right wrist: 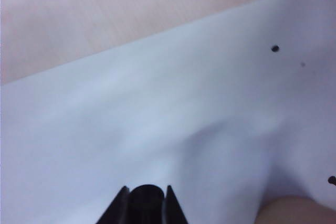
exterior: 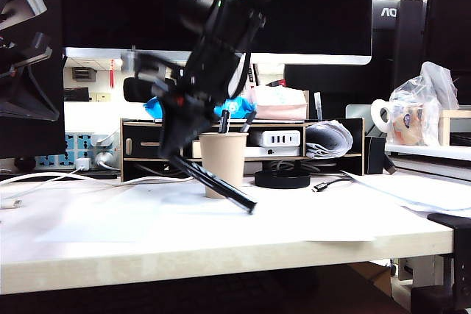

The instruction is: Pick up the marker from the paper cup and put it on the table.

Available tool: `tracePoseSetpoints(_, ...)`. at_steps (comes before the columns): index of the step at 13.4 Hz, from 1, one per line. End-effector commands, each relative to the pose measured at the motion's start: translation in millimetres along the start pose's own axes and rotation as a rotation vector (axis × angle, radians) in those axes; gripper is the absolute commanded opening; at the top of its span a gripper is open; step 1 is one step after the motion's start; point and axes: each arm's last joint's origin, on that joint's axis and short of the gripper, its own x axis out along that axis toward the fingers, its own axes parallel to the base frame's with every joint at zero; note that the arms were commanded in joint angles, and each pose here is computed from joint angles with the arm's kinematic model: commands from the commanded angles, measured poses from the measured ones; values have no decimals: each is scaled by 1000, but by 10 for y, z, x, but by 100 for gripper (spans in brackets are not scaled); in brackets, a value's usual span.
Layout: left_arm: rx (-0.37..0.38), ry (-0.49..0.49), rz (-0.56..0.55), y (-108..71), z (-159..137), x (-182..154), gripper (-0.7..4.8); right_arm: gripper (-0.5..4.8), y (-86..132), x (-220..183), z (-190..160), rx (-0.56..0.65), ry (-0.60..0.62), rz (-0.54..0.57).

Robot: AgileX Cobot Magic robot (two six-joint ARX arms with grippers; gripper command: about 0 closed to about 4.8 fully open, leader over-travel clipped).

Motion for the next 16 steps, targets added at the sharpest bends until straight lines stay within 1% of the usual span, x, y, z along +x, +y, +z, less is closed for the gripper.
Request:
tracePoseSetpoints(1,12,-17,3,0,32,-5,-3,40,-7,40,5,-14,-1,-8)
tracePoseSetpoints(6,12,-17,3,0,31,-5,-3,41,-13,65,88,-40,-72,-40)
tracePoseSetpoints(10,12,-17,2,0,31,-5,-3,60,-23,75,107,-43,-92,-50)
tracePoseSetpoints(12,12,-17,-1,-1,31,-5,-3,60,-27,80,110,-44,-96,-54)
tracePoseSetpoints(14,12,-17,-1,-1,31,-5,-3,69,-39,90,118,-45,-100,-75)
tracePoseSetpoints(15,12,-17,-1,-1,31,-5,-3,95,-38,90,119,-45,-101,-75)
tracePoseSetpoints(16,12,-17,-1,-1,32,-5,-3,96,-39,90,121,-46,-103,-76)
